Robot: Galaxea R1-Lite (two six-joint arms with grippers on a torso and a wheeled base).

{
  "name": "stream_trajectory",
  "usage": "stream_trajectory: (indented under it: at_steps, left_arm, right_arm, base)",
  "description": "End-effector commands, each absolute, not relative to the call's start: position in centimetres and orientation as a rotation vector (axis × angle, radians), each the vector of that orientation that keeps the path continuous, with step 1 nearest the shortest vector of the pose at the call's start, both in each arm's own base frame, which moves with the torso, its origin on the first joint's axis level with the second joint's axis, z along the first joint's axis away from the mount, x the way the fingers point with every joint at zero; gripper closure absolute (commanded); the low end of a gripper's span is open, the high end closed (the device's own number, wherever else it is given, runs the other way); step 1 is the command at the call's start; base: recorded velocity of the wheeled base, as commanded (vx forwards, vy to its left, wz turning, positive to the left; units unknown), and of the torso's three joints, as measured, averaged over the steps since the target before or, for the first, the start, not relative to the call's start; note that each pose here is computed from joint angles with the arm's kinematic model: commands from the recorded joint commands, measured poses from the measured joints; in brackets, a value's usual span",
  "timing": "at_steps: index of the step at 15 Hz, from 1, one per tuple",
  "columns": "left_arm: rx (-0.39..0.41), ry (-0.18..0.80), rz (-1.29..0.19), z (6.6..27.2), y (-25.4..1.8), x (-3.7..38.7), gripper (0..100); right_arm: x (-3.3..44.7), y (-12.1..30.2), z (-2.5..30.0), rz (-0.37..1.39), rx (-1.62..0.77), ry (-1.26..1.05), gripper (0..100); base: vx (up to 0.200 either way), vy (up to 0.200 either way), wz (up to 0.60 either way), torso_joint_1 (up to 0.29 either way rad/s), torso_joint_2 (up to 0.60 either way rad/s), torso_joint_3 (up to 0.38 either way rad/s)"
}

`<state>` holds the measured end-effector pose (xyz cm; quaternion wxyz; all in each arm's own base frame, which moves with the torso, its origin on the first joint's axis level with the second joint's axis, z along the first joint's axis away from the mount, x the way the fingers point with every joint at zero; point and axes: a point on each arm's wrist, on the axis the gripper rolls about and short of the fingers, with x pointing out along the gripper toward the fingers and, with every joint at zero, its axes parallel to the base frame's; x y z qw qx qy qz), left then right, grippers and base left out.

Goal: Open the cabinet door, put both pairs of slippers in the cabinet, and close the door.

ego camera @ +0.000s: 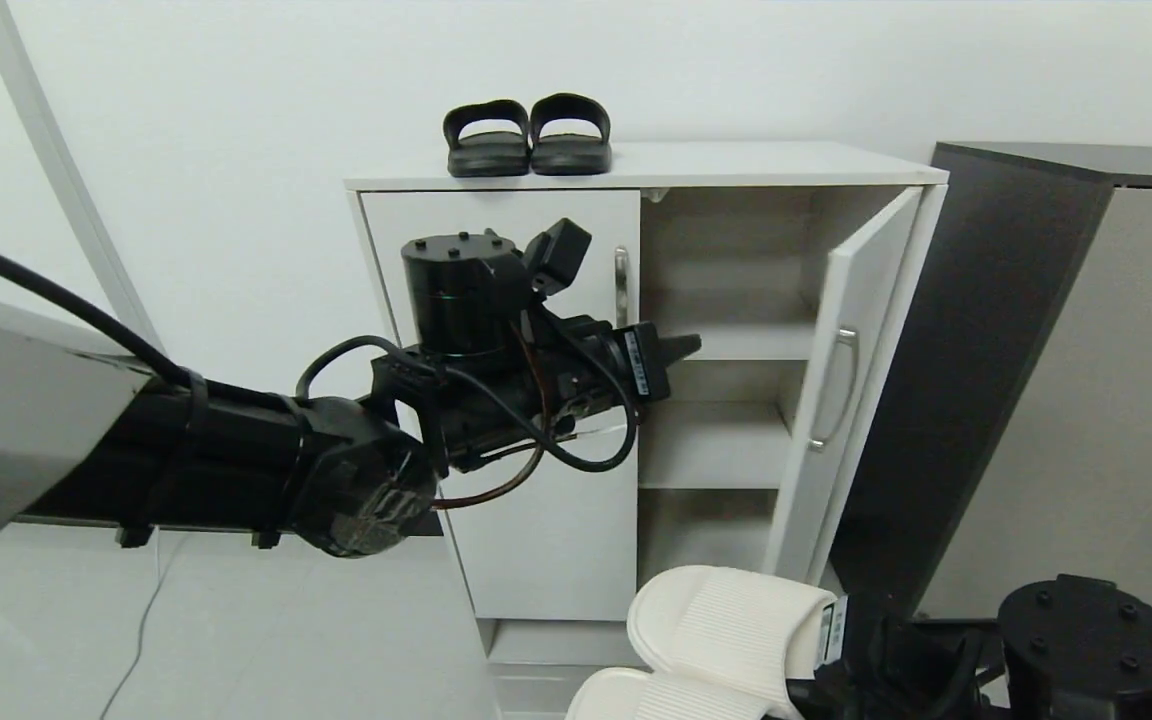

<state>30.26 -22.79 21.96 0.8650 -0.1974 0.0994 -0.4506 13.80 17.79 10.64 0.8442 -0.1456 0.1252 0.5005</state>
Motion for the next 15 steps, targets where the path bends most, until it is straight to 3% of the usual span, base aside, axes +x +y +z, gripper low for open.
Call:
stream_trajectory:
  at_steps: [1,3,6,9,12,13,15]
  left_arm:
    - [-0.413,0.199,-0.925,22.2,-21.8,30.1,100]
    - [-0.410,0.179,-0.898,22.7,-19.6,28.7,100]
    - [-0.333,0.139,-0.868,22.7,-15.8,24.7,100]
    - [-0.316,0.134,-0.815,21.7,-10.9,17.7,100]
    - [-0.284,0.111,-0.656,20.5,-8.2,13.8,100]
    - [-0.188,0.142,-0.513,18.9,-6.8,12.1,100]
    - [-0.126,0.177,-0.378,16.8,-4.5,9.0,100]
  right_arm:
    - [13.8,17.8,10.7,1.051,-0.309,0.261,100]
    - [14.3,17.4,10.6,1.017,-0.303,0.266,100]
    - [15.3,16.9,10.7,0.973,-0.292,0.270,100]
    - [16.1,16.9,10.4,0.950,-0.289,0.285,100]
    - [16.1,16.8,10.5,0.944,-0.288,0.283,100]
    - [16.2,16.8,10.5,0.939,-0.287,0.283,100]
    - [16.3,16.7,10.5,0.935,-0.286,0.282,100]
  base:
    - [0.000,0.000,0.00,0.000,0.00,0.000]
    - [0.000,0.000,0.00,0.000,0.00,0.000]
    - [0.000,0.000,0.00,0.000,0.00,0.000]
    - [0.000,0.000,0.00,0.000,0.00,0.000]
    - [0.000,0.000,0.00,0.000,0.00,0.000]
    - [0.000,0.000,0.00,0.000,0.00,0.000]
    - [0.000,0.000,0.00,0.000,0.00,0.000]
